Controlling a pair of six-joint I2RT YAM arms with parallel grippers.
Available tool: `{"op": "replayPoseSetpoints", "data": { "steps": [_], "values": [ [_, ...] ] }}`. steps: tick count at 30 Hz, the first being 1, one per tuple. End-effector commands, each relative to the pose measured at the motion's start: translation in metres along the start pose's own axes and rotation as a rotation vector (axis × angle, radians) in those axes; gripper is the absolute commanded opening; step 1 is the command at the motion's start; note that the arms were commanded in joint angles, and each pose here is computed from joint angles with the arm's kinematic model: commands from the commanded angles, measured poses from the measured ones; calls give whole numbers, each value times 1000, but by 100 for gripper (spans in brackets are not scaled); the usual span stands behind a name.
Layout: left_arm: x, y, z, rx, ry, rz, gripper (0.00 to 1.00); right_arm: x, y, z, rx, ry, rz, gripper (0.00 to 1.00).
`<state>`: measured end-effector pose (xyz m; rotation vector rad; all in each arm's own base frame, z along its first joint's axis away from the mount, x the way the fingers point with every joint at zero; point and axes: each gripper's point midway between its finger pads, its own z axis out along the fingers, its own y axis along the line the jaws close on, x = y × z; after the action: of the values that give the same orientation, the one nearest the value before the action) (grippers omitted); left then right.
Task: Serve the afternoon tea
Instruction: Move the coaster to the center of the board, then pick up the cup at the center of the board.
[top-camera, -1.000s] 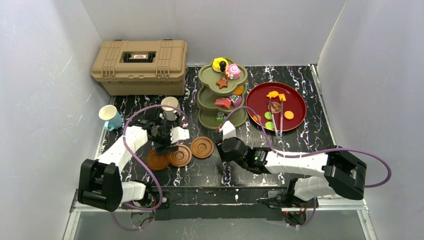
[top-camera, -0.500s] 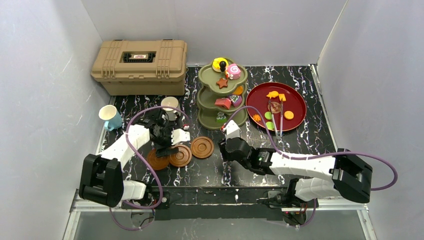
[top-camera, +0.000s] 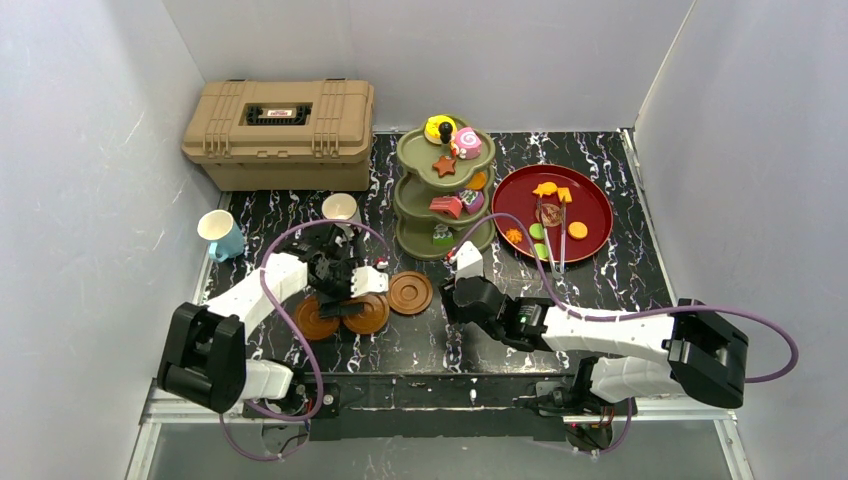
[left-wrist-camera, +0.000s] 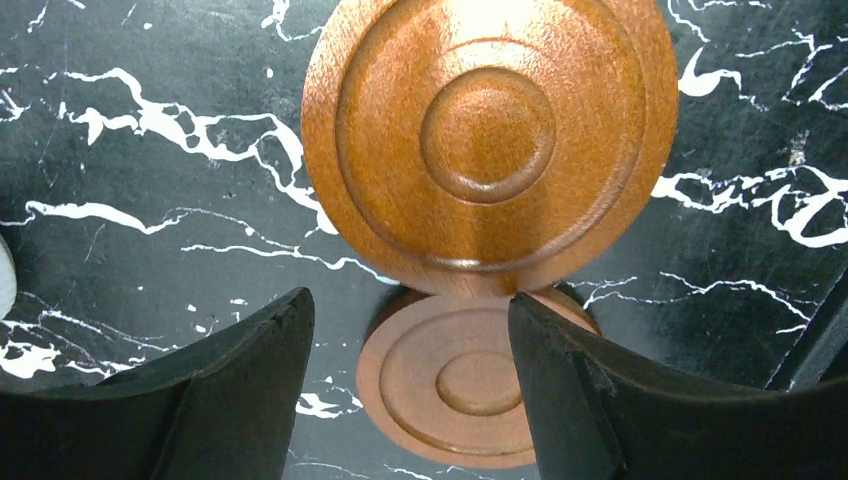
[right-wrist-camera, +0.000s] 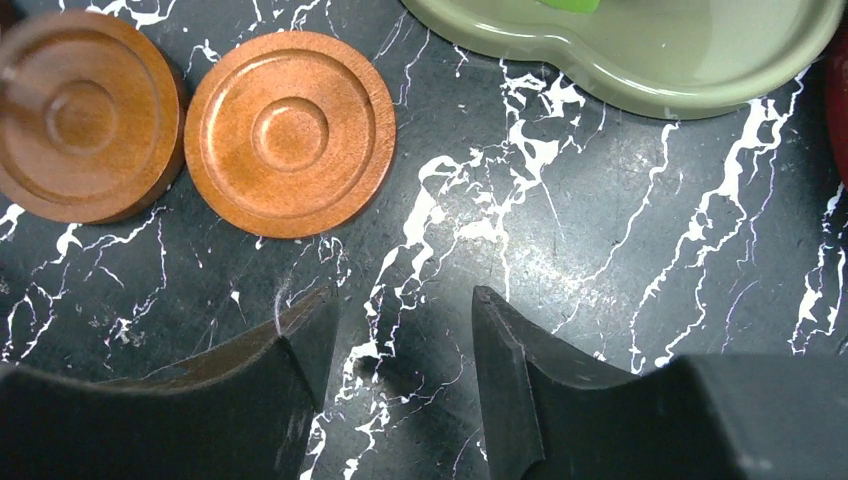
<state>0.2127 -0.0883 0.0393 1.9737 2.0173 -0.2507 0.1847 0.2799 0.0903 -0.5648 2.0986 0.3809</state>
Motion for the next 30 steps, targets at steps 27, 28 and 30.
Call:
{"op": "replayPoseSetpoints", "data": {
  "steps": [27,28,30],
  "values": [
    [-37,201,-127,-412,-271,-775,70,-36,9,-6,-20,-93,61,61],
    [-35,208,-122,-414,-263,-801,69,-37,10,-6,-23,-96,70,61],
    [-28,217,-110,-414,-243,-852,69,-36,11,-6,-27,-95,82,61]
  ]
}}
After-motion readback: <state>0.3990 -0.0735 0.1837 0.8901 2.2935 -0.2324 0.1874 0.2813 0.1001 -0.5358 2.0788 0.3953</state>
